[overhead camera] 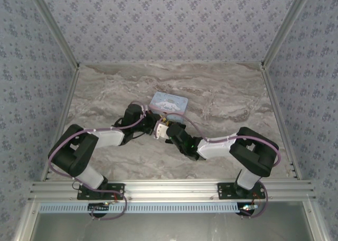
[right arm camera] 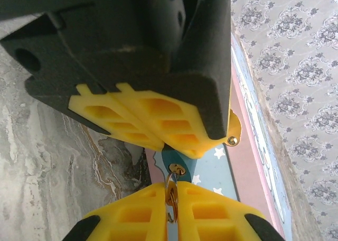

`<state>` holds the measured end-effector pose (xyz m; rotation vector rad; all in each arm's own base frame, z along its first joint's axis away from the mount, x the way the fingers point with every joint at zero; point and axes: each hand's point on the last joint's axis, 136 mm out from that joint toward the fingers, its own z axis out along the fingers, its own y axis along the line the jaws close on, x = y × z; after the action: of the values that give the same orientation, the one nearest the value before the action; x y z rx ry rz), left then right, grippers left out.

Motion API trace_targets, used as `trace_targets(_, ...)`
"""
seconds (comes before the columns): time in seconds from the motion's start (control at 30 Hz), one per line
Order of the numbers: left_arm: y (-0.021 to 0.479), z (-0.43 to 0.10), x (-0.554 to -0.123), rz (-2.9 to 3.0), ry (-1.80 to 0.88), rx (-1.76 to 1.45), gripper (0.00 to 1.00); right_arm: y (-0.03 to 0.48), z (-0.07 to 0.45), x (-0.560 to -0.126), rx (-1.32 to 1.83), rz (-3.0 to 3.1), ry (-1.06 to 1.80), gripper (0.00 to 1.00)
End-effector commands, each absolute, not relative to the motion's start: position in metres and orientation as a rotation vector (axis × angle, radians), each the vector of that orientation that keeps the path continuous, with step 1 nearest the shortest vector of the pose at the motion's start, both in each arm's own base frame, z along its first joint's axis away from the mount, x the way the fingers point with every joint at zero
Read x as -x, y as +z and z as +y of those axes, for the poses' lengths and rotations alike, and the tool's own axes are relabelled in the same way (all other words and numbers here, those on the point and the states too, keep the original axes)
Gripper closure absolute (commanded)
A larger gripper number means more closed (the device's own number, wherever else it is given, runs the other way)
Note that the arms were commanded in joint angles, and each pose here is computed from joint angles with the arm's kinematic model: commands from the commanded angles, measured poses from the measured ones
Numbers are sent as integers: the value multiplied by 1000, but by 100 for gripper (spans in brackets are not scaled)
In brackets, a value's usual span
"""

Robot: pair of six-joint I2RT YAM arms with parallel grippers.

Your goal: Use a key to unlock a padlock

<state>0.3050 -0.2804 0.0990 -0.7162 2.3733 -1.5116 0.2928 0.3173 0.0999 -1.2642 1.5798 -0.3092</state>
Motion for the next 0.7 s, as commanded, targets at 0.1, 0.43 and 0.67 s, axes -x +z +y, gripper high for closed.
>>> trace_targets(0.1, 124, -287, -308, 2326, -1587, 665, 100, 123, 319, -310, 1129, 1581, -314, 87)
trace_targets(0.43, 125, -287, -307, 2325, -1588, 667, 100, 127, 323, -312, 1130, 1568, -295, 83)
trace_targets(0.67, 125, -286, -306, 2326, -1591, 668, 100, 132, 325, -314, 1098, 1574, -260, 95)
